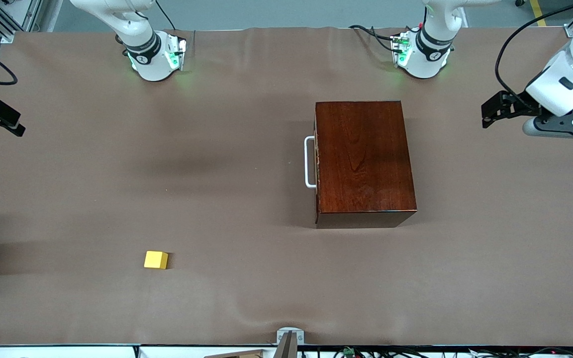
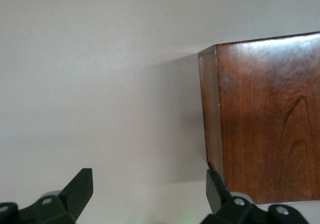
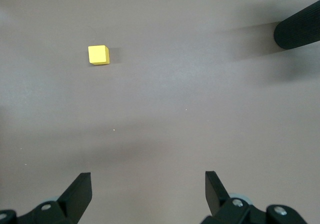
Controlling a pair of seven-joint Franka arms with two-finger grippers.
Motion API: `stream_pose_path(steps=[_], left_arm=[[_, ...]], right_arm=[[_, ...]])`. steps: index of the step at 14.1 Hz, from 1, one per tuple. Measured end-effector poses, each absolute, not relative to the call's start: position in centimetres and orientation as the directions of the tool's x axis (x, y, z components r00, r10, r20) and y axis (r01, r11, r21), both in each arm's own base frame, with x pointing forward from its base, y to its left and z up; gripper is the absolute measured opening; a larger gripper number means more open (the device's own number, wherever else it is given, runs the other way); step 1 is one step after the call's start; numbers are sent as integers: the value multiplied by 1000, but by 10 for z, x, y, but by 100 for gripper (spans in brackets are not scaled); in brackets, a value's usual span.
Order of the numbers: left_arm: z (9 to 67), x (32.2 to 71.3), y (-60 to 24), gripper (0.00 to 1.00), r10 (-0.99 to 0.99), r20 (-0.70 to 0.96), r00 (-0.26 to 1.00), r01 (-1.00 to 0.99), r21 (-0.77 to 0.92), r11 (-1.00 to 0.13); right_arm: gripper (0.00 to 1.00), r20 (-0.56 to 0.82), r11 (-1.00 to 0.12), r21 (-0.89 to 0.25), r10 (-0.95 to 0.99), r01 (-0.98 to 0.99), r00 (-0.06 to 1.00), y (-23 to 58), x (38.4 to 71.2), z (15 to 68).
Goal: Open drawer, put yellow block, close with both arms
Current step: 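Move the left gripper over the wooden box toward the drawer handle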
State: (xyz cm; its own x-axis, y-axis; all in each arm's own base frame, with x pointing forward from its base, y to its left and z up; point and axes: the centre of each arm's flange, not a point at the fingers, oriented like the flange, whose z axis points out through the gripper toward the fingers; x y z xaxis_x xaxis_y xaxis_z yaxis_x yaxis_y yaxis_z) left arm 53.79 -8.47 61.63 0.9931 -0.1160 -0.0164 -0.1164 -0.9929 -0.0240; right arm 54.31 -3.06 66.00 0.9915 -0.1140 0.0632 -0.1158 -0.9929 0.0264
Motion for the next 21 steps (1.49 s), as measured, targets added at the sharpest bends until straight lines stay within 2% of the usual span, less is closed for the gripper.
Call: stream_pose_path(steps=[11, 21], left_arm=[[617, 567, -129, 100, -26, 28, 999, -26, 5, -1000], [608, 589, -164, 100, 185, -62, 981, 187, 38, -982]], right_arm=[[100, 62, -994, 27, -106, -108, 992, -27, 544, 660], [100, 54, -994, 28, -102, -103, 993, -24, 546, 655]])
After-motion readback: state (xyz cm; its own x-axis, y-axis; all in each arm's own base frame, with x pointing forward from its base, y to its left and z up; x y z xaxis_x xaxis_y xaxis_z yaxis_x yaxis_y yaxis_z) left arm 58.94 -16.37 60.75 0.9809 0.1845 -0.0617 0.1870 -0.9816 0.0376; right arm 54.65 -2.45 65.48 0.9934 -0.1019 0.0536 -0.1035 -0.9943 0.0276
